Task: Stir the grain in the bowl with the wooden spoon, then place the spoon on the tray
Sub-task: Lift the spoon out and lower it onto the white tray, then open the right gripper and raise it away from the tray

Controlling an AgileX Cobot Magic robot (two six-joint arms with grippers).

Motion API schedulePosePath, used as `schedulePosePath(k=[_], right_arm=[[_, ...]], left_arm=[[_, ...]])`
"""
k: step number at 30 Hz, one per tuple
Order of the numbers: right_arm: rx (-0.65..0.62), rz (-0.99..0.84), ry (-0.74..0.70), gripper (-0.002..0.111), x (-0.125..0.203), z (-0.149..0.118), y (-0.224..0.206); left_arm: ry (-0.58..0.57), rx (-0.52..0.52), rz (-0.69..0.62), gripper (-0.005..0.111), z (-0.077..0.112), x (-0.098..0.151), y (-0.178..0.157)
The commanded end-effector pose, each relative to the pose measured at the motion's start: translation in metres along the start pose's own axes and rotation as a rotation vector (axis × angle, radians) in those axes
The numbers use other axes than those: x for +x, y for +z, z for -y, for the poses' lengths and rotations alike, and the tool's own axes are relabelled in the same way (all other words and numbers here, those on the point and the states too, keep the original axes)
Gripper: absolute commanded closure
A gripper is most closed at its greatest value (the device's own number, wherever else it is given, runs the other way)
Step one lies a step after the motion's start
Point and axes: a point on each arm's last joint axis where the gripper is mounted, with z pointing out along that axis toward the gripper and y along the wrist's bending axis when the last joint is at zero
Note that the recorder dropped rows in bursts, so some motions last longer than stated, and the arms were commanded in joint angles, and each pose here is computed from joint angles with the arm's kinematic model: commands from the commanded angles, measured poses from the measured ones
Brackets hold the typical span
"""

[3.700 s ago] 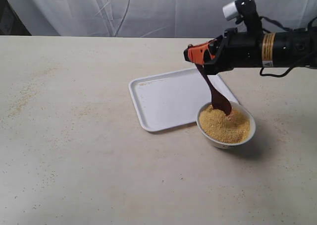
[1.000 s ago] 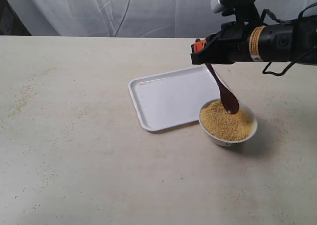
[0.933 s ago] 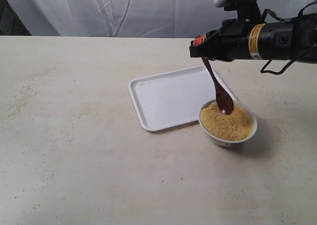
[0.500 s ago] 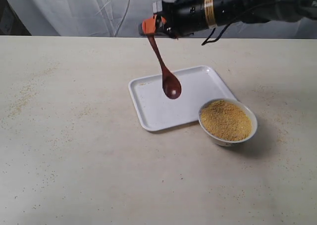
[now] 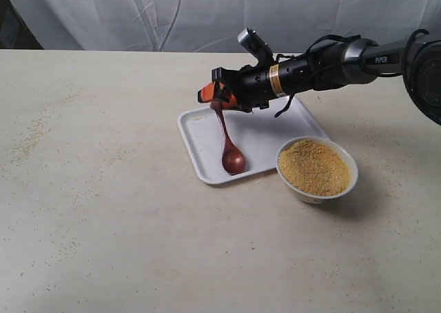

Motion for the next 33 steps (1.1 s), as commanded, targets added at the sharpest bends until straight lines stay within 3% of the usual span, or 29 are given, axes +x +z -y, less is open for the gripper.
schedulePosePath(k=[1, 15, 19, 22, 27, 33], right_arm=[[0.065, -0.003, -0.017, 0.047, -0.003, 0.003, -0.003], [0.248, 0.126, -0.086, 0.047, -0.02, 0.011, -0.012], [0.257, 0.176, -0.112, 0.048, -0.035, -0.003, -0.027], [0.218, 0.201, -0.151, 0.062, -0.046, -0.025, -0.042], [0.139, 0.235, -0.287, 0.109, -0.063, -0.071, -0.07], [0.089, 0.286, -0.401, 0.108, -0.073, -0.117, -0.103]], left_arm=[[-0.002, -0.001, 0.005, 0.107, 0.0, 0.001, 0.0], [-0.002, -0.001, 0.005, 0.107, 0.0, 0.001, 0.0], [-0.002, -0.001, 0.005, 0.107, 0.0, 0.001, 0.0], [-0.002, -0.001, 0.005, 0.107, 0.0, 0.001, 0.0], [-0.002, -0.001, 0.005, 0.107, 0.0, 0.001, 0.0], [-0.002, -0.001, 0.005, 0.107, 0.0, 0.001, 0.0]])
